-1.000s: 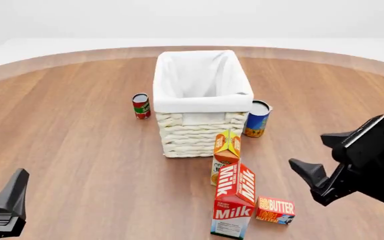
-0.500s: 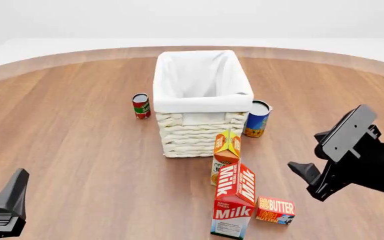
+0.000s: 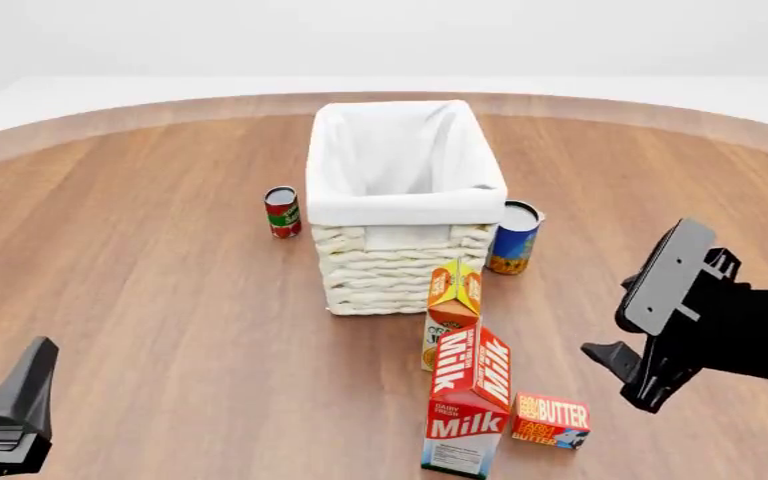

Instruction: Pick up the butter and put it in the basket.

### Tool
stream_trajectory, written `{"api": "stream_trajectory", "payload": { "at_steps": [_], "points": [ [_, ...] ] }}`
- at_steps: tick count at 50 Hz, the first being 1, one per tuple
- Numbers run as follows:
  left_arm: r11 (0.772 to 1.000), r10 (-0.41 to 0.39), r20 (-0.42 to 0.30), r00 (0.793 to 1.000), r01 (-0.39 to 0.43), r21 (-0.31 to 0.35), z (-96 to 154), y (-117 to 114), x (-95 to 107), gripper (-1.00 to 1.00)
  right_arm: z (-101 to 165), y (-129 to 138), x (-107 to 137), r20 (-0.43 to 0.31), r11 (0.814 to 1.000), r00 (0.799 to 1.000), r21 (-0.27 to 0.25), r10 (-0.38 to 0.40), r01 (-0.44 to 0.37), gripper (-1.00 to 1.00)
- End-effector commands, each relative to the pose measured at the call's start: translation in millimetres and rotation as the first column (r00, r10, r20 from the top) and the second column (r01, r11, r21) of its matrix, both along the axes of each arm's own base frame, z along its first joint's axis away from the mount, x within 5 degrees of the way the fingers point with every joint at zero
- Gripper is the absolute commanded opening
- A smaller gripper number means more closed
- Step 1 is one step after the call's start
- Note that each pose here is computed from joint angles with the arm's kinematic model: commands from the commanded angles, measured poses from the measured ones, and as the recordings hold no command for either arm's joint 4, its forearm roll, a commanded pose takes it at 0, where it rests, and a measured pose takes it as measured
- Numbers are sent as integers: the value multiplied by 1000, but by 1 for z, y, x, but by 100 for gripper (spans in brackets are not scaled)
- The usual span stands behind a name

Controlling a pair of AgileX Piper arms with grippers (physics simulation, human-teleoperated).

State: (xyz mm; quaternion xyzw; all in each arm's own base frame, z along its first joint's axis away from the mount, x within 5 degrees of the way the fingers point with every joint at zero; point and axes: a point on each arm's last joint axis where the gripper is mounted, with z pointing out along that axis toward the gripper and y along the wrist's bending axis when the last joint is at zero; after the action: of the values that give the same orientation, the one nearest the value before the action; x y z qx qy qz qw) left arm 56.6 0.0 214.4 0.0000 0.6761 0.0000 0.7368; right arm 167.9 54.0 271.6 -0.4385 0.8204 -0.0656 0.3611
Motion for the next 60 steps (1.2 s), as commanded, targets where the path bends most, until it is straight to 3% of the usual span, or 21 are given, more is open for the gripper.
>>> {"api": "stream_trajectory", "payload": {
  "at_steps": [1,14,26,37,52,60],
  "points": [
    [1000,0,0,1000,0,0,0,0,0,100,-18,6,-1,-59,997,997,-43,59,-61,100],
    [1000,0,0,1000,0,0,0,0,0,100,-35,14,-3,-85,981,984,-96,159,-167,100],
    [1000,0,0,1000,0,0,0,0,0,100,-46,18,7,-106,971,976,-127,190,-203,100],
    [1000,0,0,1000,0,0,0,0,0,100,-52,20,15,-105,973,978,-125,183,-195,100],
    [1000,0,0,1000,0,0,0,0,0,100,-74,36,-7,-143,964,961,-83,239,-252,100],
    [1000,0,0,1000,0,0,0,0,0,100,-83,35,-11,-160,966,959,-81,232,-247,100]
  ]
}}
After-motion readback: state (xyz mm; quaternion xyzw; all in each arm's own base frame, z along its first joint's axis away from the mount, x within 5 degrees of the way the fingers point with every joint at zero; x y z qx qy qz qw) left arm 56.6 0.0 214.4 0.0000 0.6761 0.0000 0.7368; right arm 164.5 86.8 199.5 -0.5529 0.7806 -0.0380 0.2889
